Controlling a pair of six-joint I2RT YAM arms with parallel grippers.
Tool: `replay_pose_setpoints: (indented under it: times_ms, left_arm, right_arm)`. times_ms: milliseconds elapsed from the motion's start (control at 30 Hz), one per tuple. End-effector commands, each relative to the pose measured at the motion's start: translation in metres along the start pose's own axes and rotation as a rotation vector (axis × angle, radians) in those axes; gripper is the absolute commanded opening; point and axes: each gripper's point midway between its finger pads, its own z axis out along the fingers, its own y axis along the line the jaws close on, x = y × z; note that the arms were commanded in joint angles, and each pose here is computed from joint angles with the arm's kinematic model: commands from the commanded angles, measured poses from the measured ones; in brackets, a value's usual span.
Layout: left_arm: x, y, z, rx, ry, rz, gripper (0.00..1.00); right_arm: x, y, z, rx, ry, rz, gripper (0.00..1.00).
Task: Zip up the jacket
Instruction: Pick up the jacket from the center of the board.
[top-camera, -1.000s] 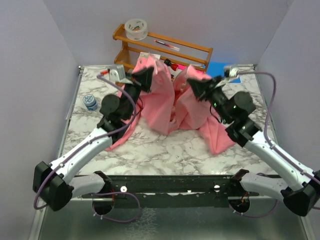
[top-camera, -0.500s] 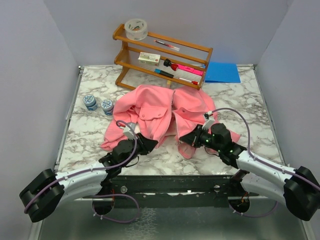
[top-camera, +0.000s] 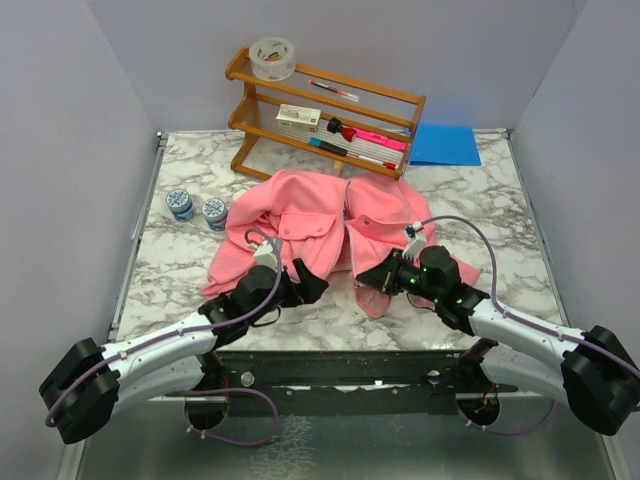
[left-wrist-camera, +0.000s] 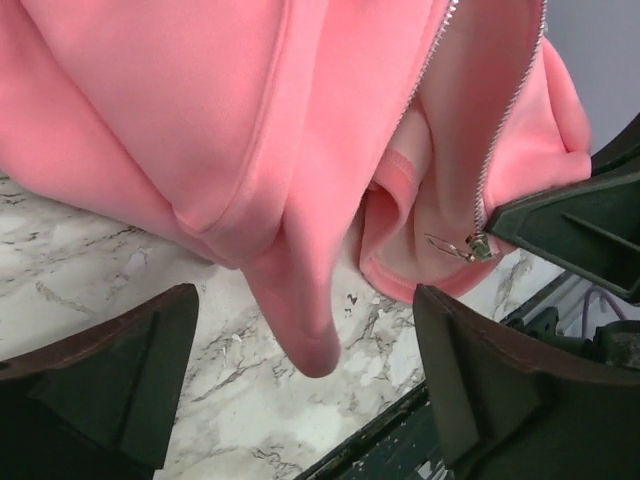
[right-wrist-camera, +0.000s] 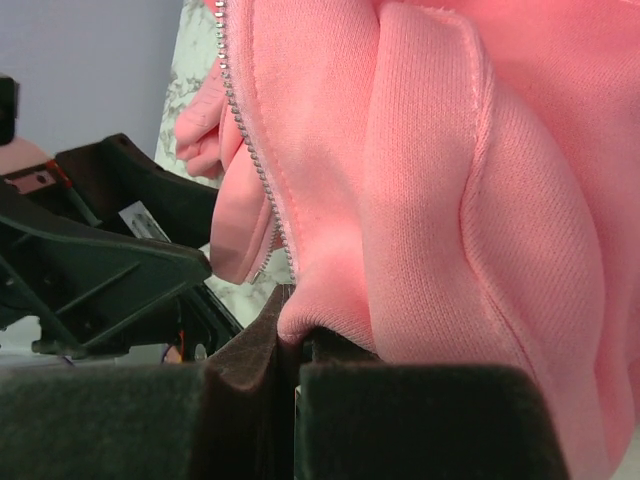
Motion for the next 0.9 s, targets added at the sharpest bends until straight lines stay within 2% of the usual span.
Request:
replay_pose_setpoints:
  times_ms: [0,133,300,400,500,700,867]
  left_arm:
    - [0.000,0.000,-0.010,-0.124,0.131,0.117,0.98]
    - [-0.009,-0.013,-0.013,-0.145,0.204,0.217,0.99]
    - [-0.002,-0.011,-0.016,-0.238,0.404,0.347,0.98]
    - [0.016,-0.003,-0.015,-0.258,0.537,0.353,0.92]
    - [0.028,0.000,-0.014,-0.250,0.614,0.324,0.83]
    - [0.024,0.007,-0.012,-0.269,0.629,0.287,0.80]
    - [0.002,-0.001,-0.003,-0.214,0.585,0.244,0.76]
  right_arm:
    - [0.005,0.003,-0.002,-0.017,0.020,-0.018,0.00]
    - [0.005,0.003,-0.003,-0.018,0.021,-0.021,0.00]
    - [0.006,0.002,-0.004,-0.008,0.027,-0.023,0.00]
    - [0.006,0.002,-0.005,-0.007,0.025,-0.023,0.00]
    - [0.005,0.003,-0.007,-0.009,0.026,-0.025,0.00]
    - [0.002,0.003,-0.009,-0.002,0.010,-0.029,0.00]
    - [0.004,0.003,-0.008,-0.005,0.017,-0.030,0.00]
